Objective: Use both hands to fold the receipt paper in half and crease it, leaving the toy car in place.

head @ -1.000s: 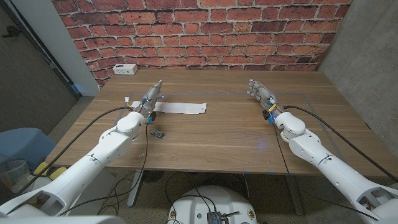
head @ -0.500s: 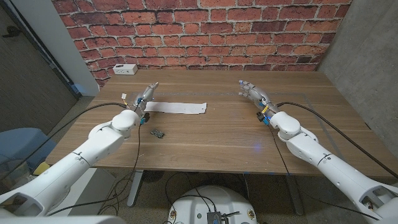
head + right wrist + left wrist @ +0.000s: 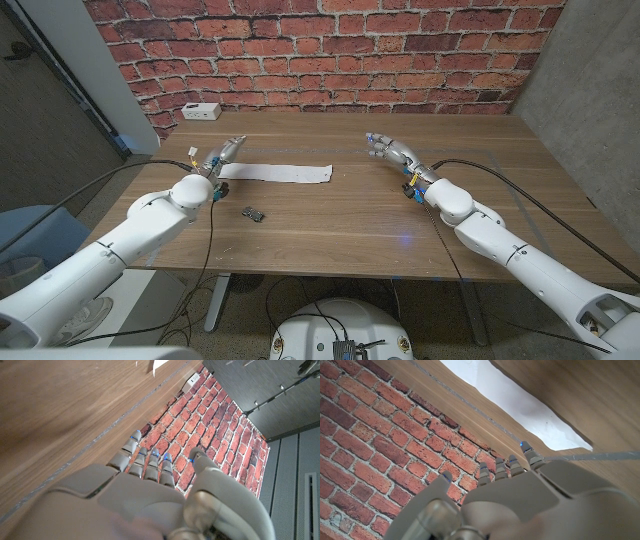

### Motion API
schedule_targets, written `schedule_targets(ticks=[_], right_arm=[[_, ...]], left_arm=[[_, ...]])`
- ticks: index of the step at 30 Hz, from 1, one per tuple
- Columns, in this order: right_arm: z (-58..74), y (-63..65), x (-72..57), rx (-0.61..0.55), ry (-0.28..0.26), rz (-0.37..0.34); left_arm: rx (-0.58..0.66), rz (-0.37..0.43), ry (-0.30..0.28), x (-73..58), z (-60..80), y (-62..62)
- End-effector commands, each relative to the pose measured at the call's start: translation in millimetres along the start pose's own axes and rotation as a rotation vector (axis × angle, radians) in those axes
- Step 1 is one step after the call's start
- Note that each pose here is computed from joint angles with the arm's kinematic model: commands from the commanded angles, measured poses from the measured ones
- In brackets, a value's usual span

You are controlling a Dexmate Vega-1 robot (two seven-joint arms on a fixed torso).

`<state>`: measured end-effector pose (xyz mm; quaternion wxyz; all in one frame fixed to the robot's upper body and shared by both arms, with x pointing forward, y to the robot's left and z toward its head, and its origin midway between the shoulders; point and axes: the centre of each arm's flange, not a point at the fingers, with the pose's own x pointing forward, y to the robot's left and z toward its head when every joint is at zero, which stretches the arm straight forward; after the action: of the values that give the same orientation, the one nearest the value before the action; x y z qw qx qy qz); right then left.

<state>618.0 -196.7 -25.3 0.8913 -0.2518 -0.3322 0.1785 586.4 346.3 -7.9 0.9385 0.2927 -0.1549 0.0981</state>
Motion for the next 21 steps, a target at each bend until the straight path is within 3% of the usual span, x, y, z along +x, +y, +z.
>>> schedule_targets(ticks=[1, 21], right_arm=[[13.0, 26.8, 8.5, -0.116, -0.039, 0.117], [28.3, 62.5, 17.2, -0.249, -0.084, 0.256]], left_arm=[[0.128, 0.01, 0.061, -6.1, -1.9, 17.1], [0.255, -0.041, 0.134, -2.0, -6.9, 34.3]])
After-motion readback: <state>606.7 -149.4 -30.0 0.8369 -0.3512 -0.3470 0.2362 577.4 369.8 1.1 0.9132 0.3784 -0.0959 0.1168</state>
